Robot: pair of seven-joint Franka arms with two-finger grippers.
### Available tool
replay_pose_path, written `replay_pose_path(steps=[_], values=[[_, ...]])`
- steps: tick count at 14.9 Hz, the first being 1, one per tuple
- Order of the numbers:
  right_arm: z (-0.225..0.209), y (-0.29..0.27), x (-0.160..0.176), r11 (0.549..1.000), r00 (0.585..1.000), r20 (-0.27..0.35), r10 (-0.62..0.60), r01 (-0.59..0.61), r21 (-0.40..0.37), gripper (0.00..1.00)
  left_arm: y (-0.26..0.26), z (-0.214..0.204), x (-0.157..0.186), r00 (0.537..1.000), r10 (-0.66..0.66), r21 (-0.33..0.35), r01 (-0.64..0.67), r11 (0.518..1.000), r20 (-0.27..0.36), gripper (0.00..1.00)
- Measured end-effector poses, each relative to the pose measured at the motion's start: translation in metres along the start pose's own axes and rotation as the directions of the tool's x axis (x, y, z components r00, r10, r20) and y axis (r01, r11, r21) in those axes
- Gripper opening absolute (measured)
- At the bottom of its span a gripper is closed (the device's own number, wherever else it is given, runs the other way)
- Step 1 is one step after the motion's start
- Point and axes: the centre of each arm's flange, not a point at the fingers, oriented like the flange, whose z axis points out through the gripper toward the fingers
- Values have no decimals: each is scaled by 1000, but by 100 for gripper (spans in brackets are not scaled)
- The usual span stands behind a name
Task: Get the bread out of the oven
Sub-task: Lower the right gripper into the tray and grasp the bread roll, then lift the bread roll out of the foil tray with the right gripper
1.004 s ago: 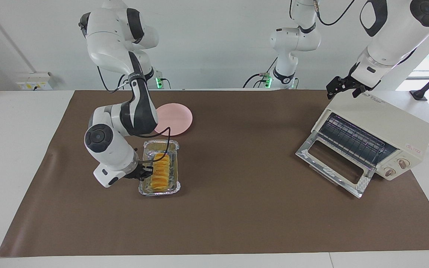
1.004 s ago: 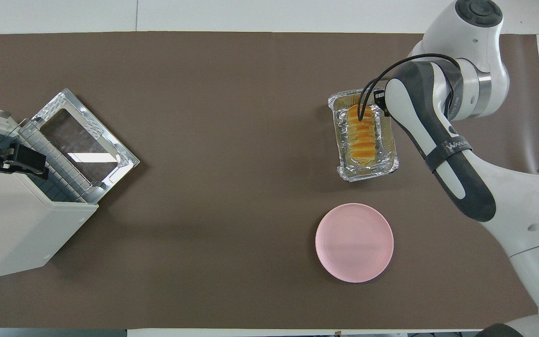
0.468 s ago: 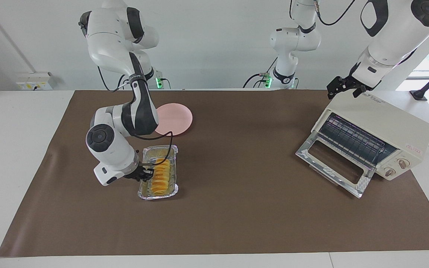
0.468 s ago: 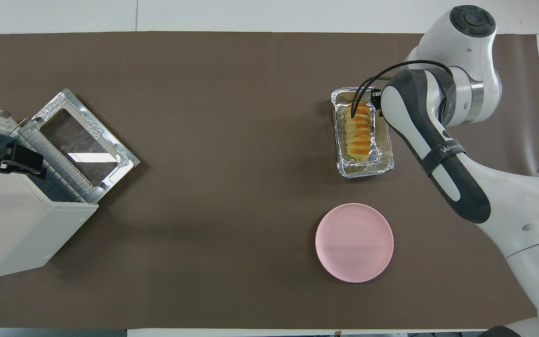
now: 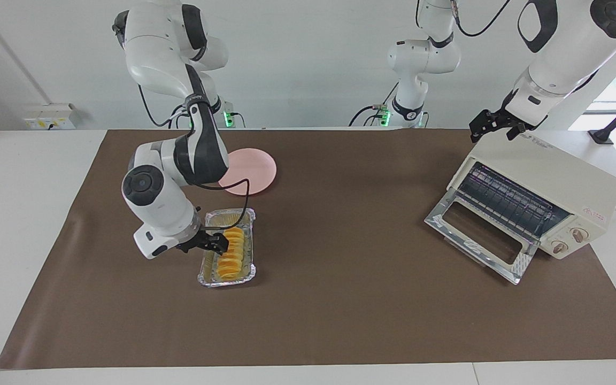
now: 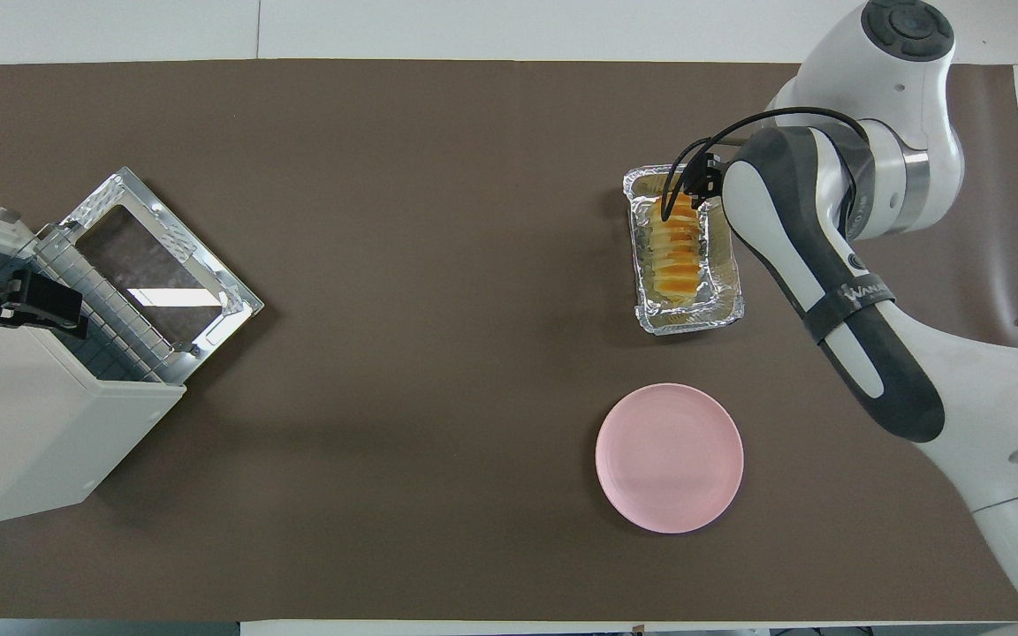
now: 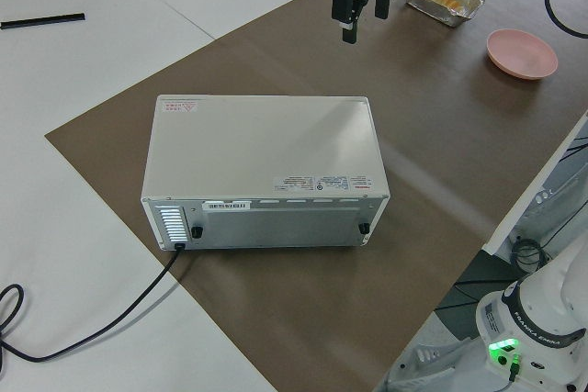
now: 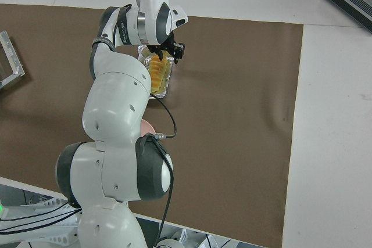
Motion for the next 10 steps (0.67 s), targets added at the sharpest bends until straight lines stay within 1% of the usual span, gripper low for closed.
replay_pose_path(steps=[2,4,8,10], values=[[-1,-26,-10,1000,1000,-1,-17,17,-3,100,0,0,0,1000,0,0,0,1000,0,100],[10,-46,-18,999,999,3,-35,35,-10,100,0,0,0,1000,0,0,0,1000,0,100],[55,-43,-24,999,999,-8,-45,45,-31,100,0,0,0,1000,0,0,0,1000,0,100],[63,-41,-25,998,999,-7,-46,45,-37,100,0,0,0,1000,0,0,0,1000,0,100]])
